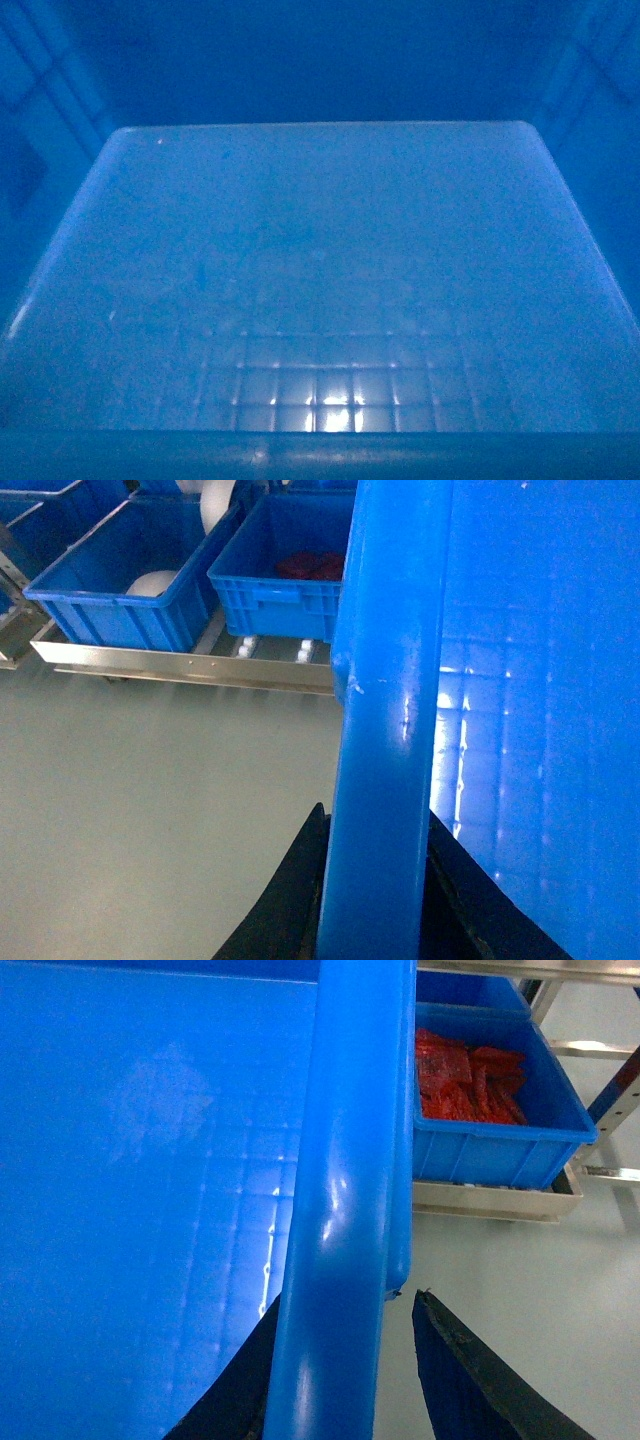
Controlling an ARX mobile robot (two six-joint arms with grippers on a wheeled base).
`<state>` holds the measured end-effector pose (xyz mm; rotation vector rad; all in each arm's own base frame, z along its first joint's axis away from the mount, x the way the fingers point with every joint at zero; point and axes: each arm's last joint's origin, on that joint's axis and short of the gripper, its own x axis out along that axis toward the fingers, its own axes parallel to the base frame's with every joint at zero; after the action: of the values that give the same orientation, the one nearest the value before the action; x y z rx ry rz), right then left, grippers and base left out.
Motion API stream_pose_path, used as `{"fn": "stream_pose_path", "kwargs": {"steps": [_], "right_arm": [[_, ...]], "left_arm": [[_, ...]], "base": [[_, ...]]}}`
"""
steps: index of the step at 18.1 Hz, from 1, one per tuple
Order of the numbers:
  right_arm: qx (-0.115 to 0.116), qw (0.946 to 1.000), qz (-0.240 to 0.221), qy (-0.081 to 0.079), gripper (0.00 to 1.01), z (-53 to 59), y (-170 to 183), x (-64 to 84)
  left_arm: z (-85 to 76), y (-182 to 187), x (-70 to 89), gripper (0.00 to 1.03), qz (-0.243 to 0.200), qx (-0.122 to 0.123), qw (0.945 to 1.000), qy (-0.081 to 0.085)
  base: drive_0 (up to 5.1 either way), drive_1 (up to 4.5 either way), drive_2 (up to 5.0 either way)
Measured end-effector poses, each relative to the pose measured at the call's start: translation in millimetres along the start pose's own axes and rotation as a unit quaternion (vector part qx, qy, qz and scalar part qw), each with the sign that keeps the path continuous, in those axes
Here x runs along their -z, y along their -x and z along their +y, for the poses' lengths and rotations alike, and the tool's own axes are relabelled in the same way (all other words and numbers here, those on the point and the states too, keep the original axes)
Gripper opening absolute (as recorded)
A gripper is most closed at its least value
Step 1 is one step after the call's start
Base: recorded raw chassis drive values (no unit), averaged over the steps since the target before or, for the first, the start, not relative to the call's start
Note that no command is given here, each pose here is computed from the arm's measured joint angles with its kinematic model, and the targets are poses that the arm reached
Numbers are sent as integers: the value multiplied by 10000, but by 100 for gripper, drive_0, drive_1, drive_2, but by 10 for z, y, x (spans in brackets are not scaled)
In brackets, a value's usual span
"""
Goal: Place box next to blue box on left shelf
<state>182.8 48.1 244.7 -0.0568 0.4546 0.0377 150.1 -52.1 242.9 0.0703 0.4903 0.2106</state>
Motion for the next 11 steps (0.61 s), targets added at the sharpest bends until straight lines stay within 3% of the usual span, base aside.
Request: {"fn": "stream_pose_path", "kwargs": {"steps": [11], "right_arm": [[0,10000,24,4,33,0,-2,5]], "left_arm": [[0,0,3,17,14,2,10000,-9]], "base": [[0,0,0]]}}
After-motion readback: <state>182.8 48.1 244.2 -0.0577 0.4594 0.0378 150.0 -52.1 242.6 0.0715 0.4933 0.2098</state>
